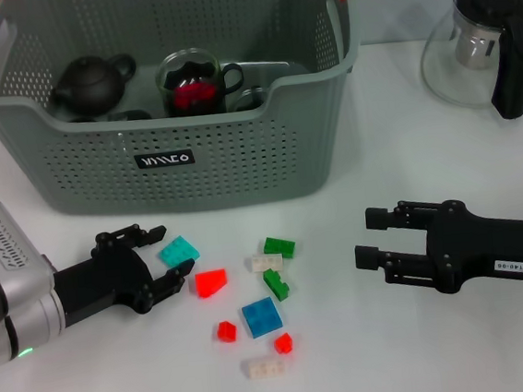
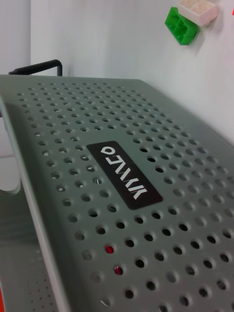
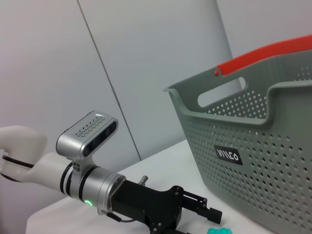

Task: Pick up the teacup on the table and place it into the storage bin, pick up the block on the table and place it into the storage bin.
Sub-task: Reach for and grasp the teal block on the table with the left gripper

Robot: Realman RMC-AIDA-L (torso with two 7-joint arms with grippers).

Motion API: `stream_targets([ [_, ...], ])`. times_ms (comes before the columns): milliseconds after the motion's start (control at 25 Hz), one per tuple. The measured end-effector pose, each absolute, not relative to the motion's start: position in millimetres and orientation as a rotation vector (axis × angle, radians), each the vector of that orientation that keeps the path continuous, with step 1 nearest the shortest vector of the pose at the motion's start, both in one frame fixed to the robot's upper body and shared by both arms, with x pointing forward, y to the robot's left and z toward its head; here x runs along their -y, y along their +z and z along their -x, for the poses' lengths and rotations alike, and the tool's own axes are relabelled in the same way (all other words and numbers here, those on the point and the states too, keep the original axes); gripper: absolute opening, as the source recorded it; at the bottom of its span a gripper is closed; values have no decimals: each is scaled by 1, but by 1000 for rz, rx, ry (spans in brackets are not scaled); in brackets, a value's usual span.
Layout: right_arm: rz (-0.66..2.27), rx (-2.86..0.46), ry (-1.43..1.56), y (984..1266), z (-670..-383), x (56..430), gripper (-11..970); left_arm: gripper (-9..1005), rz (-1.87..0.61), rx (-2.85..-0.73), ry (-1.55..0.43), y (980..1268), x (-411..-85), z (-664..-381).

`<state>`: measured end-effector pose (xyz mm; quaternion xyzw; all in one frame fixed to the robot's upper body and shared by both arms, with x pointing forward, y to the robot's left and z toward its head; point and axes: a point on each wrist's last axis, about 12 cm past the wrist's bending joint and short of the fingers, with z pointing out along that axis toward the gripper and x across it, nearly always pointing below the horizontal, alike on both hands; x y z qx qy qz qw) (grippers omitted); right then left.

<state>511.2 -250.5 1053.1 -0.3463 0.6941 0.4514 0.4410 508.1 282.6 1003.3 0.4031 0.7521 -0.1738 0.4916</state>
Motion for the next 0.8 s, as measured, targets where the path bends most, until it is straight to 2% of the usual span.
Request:
stream_targets([
  [800, 859, -1724, 1120, 1053, -511, 251, 674, 528, -970, -1858, -459, 1002, -281, -508],
])
